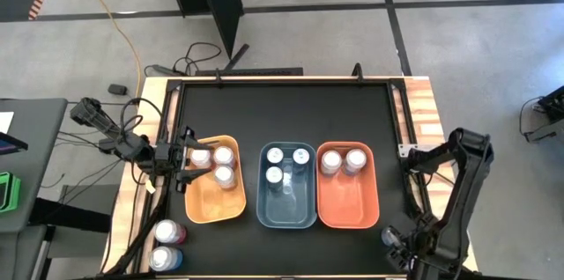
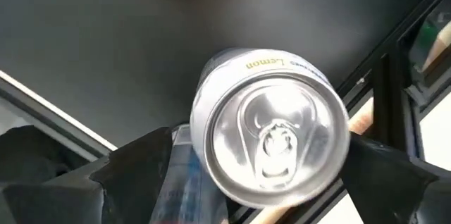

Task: Sort soda cans
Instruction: Put the top blue-white soda can into the orange bin

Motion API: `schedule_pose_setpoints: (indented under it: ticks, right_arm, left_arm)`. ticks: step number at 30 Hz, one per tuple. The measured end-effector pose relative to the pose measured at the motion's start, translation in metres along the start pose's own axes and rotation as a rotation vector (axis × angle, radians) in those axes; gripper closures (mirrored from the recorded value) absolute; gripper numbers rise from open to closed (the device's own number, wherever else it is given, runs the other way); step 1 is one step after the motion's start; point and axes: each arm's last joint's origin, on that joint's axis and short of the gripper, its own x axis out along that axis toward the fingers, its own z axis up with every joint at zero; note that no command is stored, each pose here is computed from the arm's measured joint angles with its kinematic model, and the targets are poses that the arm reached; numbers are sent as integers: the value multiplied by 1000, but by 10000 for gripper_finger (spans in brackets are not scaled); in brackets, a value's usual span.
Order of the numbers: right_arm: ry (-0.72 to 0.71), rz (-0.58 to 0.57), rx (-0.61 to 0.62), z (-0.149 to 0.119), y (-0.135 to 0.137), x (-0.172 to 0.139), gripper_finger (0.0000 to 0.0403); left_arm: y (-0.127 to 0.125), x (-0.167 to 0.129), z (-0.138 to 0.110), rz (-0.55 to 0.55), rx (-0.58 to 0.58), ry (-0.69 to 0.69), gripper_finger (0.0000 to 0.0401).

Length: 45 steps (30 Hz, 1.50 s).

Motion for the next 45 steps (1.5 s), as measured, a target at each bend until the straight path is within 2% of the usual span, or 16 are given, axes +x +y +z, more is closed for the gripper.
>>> schedule_pose_setpoints:
  ticks: [8, 13, 17, 23, 28, 34, 39, 45]
  right_arm:
    - [-9, -20, 12, 4, 1, 22, 3]
    - [-5, -21, -21, 13, 4, 34, 7]
    - [3, -9, -39, 19, 7, 40, 29]
    - [19, 7, -69, 26, 12, 40, 91]
    - [51, 6, -91, 33, 15, 41, 96]
    - [65, 23, -108, 43, 14, 35, 96]
    - [62, 24, -106, 52, 4, 22, 96]
    - [74, 84, -138, 61, -11, 0, 96]
  left_arm:
    - [0, 0, 0, 0, 0, 0, 124]
    - [0, 0, 0, 0, 1, 1, 124]
    - [0, 0, 0, 0, 2, 1, 124]
    - [0, 0, 0, 0, 3, 2, 124]
    - [0, 0, 0, 0, 4, 2, 124]
    - [0, 0, 0, -1, 5, 4, 124]
    - [0, 0, -1, -1, 6, 5, 124]
    - [0, 0, -1, -1, 8, 6, 124]
